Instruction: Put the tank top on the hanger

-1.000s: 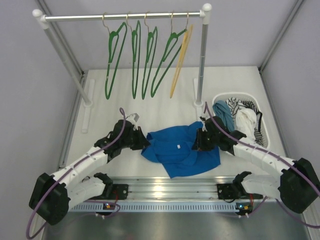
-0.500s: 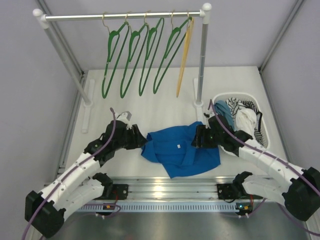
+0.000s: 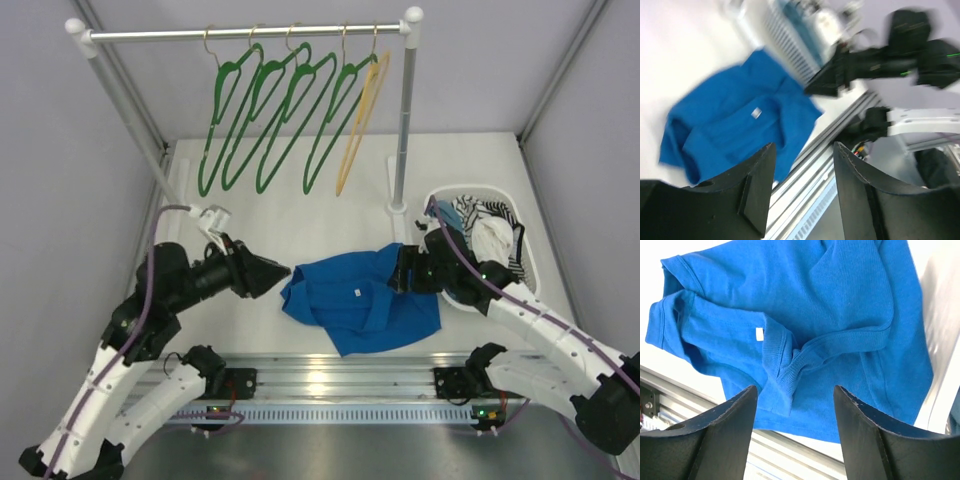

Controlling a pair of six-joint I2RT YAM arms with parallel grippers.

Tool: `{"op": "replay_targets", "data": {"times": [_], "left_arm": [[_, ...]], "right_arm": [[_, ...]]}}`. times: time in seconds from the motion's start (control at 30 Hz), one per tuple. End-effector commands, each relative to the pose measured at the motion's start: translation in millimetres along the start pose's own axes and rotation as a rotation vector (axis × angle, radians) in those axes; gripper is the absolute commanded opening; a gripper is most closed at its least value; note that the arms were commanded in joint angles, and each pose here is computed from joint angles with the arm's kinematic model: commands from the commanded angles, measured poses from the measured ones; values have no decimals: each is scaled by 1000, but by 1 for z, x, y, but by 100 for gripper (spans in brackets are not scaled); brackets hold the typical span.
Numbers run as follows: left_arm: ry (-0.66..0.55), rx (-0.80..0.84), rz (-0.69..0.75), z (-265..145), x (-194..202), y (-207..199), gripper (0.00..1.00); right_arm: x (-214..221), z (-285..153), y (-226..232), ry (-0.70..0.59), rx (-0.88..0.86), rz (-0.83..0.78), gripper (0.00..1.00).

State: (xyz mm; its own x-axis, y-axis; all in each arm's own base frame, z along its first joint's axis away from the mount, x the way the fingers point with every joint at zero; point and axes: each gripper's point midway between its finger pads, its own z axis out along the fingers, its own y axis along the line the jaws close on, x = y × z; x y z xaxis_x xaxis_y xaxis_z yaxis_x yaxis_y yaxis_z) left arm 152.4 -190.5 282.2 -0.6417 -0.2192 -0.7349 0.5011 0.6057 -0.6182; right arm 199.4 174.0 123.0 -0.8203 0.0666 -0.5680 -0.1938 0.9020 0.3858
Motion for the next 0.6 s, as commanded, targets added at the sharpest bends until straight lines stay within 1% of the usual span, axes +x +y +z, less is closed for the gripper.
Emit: {"op": "replay_targets", "data": {"times": [0.0, 0.03, 0.07, 0.1, 0.13, 0.17, 0.2, 0.23, 0.27, 0.3, 0.33, 0.37, 0.4, 0.47, 0.5, 0.53, 0.57], "left_arm": [[-175, 253, 152, -40, -62, -81, 55], [-263, 267, 187, -55, -88, -99, 55], [-283, 253, 199, -53, -101, -102, 55], [-324, 239, 244, -56, -115, -106, 55], [-401, 225, 276, -69, -138, -117, 55], [-499, 123, 265, -71, -164, -105, 62], [-533, 45, 282, -64, -180, -95, 63], [-599, 2, 300, -75, -202, -98, 63], [-674, -123, 293, -78, -224, -82, 63], [-662, -224, 312, -61, -237, -64, 63], [-713, -267, 330, -70, -258, -68, 63], [-746, -361, 333, -72, -272, -56, 63], [-743, -417, 369, -60, -288, -51, 63], [-749, -483, 401, -53, -303, -45, 63], [-784, -518, 423, -61, -317, -48, 63], [-752, -548, 439, -42, -322, -40, 64], [-742, -573, 461, -40, -327, -37, 65]], "right_arm": [[-26, -11, 7, -74, -7, -18, 63], [-26, -10, 7, -72, -6, -20, 63], [-27, -10, 9, -73, -13, -21, 64], [-28, -10, 10, -78, -18, -23, 64], [-28, -9, 10, -78, -21, -26, 64], [-28, -8, 10, -79, -18, -26, 64], [-29, -8, 10, -79, -18, -31, 64], [-30, -8, 9, -83, -15, -32, 64], [-30, -8, 8, -85, -5, -30, 65], [-31, -7, 8, -85, -5, -33, 65], [-32, -8, 9, -85, -7, -36, 65], [-31, -7, 9, -78, -8, -39, 66], [-31, -6, 10, -76, -8, -42, 66], [-32, -5, 9, -73, -5, -48, 66], [-33, -6, 10, -74, -5, -53, 66], [-34, -6, 10, -74, -7, -59, 66], [-34, -6, 10, -71, -5, -61, 66]]}}
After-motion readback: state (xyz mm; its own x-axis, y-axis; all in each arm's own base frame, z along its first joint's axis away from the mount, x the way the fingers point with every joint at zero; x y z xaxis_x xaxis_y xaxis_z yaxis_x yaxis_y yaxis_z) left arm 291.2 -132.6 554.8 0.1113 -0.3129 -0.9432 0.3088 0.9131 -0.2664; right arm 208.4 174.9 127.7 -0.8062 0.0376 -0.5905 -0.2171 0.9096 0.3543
